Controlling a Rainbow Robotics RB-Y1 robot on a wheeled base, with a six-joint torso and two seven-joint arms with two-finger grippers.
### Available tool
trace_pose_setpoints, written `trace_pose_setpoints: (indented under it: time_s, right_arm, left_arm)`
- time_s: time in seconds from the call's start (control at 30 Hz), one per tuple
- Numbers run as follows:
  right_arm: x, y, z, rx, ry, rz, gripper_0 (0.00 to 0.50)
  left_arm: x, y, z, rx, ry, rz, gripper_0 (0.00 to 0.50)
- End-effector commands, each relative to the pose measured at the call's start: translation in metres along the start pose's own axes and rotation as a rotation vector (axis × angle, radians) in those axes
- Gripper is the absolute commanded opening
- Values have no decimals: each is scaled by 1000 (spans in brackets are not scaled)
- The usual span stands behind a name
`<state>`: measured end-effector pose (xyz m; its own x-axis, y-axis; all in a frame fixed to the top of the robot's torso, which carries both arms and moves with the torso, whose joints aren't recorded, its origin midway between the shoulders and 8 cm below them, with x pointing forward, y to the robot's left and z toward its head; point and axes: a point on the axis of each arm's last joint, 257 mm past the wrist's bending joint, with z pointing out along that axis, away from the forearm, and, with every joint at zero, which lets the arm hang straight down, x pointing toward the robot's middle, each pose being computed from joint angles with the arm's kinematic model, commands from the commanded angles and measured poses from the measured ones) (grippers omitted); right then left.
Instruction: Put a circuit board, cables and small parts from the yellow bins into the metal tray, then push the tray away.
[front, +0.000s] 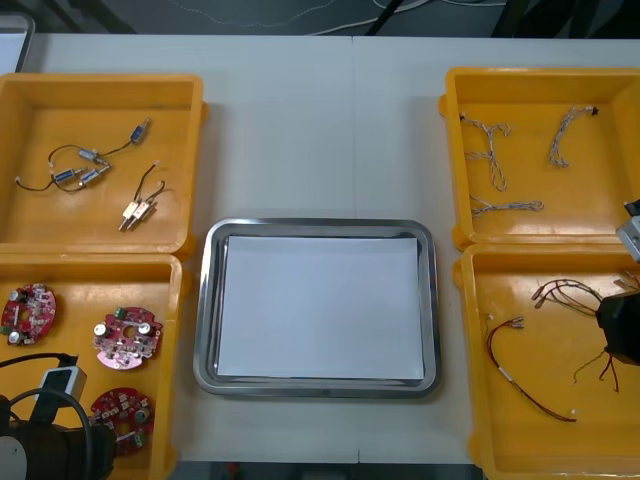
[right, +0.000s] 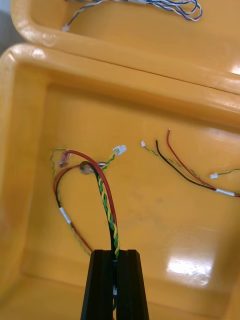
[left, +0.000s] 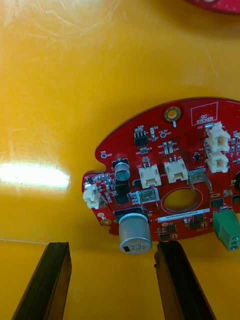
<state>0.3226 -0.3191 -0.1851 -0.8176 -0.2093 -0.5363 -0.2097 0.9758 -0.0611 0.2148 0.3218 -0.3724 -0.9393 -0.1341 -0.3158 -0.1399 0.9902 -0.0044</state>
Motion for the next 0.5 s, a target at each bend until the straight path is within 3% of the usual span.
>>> trace_pose_setpoints:
  time_s: [0.03,0.27,0.5]
  right_arm:
    - [-26,7,-12,4,-69,1,0]
    - [-56,9,-17,32,-129,-6,0]
    - [-61,16,-12,33,-124,0,0]
  left_arm:
    - [-12,-15,0,21,-28,87,500]
    - [-17,-20,0,27,-37,87,500]
    - [-15,-21,2,22,-32,84,500]
